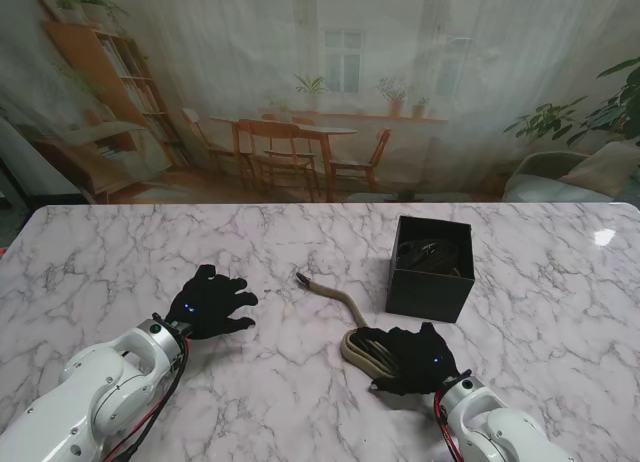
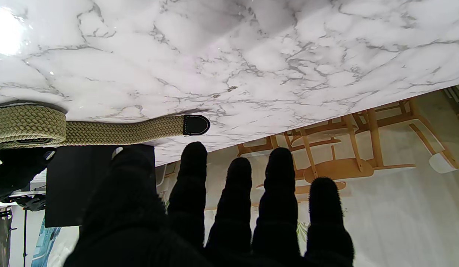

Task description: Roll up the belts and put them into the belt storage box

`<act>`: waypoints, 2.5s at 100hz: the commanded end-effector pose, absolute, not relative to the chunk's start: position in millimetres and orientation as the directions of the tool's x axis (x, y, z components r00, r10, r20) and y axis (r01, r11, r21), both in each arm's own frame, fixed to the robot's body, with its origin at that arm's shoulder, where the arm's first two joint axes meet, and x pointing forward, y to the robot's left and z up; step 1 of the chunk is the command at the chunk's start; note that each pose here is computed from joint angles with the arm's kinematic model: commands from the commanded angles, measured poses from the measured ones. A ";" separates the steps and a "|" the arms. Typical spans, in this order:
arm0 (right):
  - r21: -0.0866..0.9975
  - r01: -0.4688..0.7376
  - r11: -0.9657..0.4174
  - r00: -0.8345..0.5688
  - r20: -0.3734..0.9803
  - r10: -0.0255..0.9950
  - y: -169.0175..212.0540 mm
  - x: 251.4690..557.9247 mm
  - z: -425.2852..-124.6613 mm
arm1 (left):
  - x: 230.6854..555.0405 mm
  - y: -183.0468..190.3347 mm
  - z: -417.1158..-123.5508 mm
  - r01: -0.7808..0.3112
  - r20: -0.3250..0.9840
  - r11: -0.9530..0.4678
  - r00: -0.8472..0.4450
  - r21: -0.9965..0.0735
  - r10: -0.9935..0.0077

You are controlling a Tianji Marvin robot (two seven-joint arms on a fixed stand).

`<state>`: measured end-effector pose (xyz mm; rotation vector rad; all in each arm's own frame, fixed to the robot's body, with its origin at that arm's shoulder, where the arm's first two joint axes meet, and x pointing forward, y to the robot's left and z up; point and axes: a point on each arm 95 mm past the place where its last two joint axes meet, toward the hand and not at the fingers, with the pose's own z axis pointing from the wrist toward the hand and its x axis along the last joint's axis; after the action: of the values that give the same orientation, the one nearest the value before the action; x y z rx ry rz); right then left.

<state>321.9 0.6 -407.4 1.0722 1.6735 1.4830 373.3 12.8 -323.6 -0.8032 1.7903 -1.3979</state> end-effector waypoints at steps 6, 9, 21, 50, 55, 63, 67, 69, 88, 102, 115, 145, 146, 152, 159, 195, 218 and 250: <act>0.976 0.204 0.076 -0.453 0.025 0.891 -6.4 309.2 -426.3 | 372.3 12.6 -326.1 -0.056 -0.155 0.222 -0.552 -0.974 -0.819; 0.977 0.199 0.079 -0.456 0.021 0.890 -6.7 309.0 -425.6 | 372.3 12.7 -326.1 -0.055 -0.155 0.221 -0.552 -0.974 -0.819; 0.982 0.173 0.070 -0.462 0.018 0.887 -6.7 308.0 -421.4 | 372.2 12.8 -326.1 -0.055 -0.154 0.220 -0.552 -0.974 -0.820; 0.990 0.137 0.025 -0.478 0.044 0.877 -1.3 303.6 -411.1 | 372.1 13.3 -326.1 -0.051 -0.152 0.215 -0.551 -0.975 -0.820; 0.992 0.128 0.005 -0.477 0.057 0.877 -0.4 302.8 -409.2 | 372.0 13.5 -326.0 -0.050 -0.152 0.214 -0.551 -0.975 -0.820; 0.995 0.101 -0.014 -0.479 0.061 0.876 -0.1 301.8 -405.4 | 372.0 13.8 -325.9 -0.047 -0.152 0.213 -0.551 -0.976 -0.821; 0.996 0.086 -0.022 -0.482 0.061 0.874 -0.6 301.5 -403.5 | 372.0 13.9 -325.8 -0.046 -0.152 0.212 -0.551 -0.976 -0.820; 0.997 0.079 -0.026 -0.482 0.061 0.874 -0.7 301.3 -402.7 | 371.9 14.0 -325.8 -0.046 -0.152 0.212 -0.551 -0.976 -0.820; 0.999 0.031 -0.018 -0.451 0.030 0.892 -5.0 299.0 -398.0 | 371.9 13.9 -325.8 -0.045 -0.153 0.212 -0.552 -0.976 -0.820; 0.999 0.036 0.015 -0.395 0.001 0.919 -6.3 299.1 -399.3 | 371.8 14.0 -325.7 -0.043 -0.153 0.212 -0.553 -0.976 -0.819; 0.998 0.066 0.015 -0.362 0.010 0.932 -1.7 302.1 -403.6 | 371.7 14.2 -325.7 -0.042 -0.153 0.210 -0.552 -0.977 -0.820; 0.992 0.122 0.014 -0.359 0.031 0.933 18.9 311.6 -409.3 | 371.9 13.7 -325.8 -0.045 -0.150 0.209 -0.552 -0.977 -0.820; 0.992 0.124 0.013 -0.360 0.033 0.932 19.4 311.8 -409.5 | 372.0 13.7 -325.8 -0.046 -0.150 0.209 -0.552 -0.977 -0.820; 0.992 0.124 0.016 -0.366 0.031 0.930 21.5 313.0 -410.2 | 372.0 13.5 -325.9 -0.047 -0.149 0.210 -0.552 -0.977 -0.820; 0.992 0.121 0.027 -0.369 0.020 0.929 21.6 313.1 -410.5 | 372.0 13.4 -325.8 -0.049 -0.149 0.210 -0.552 -0.976 -0.821; 0.993 0.090 0.076 -0.373 -0.037 0.927 3.7 302.5 -408.9 | 372.6 12.4 -325.7 -0.052 -0.148 0.211 -0.552 -0.976 -0.820; 0.997 0.048 0.067 -0.363 -0.045 0.931 -1.2 303.3 -414.5 | 373.0 11.9 -325.6 -0.052 -0.148 0.211 -0.554 -0.976 -0.820; 0.999 0.037 0.035 -0.371 -0.019 0.928 1.7 305.8 -415.9 | 372.7 12.4 -325.5 -0.048 -0.147 0.207 -0.552 -0.977 -0.821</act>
<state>308.6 1.6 -410.9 1.0102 1.5061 1.4490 373.3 13.1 -323.4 -0.8017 1.7789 -1.4162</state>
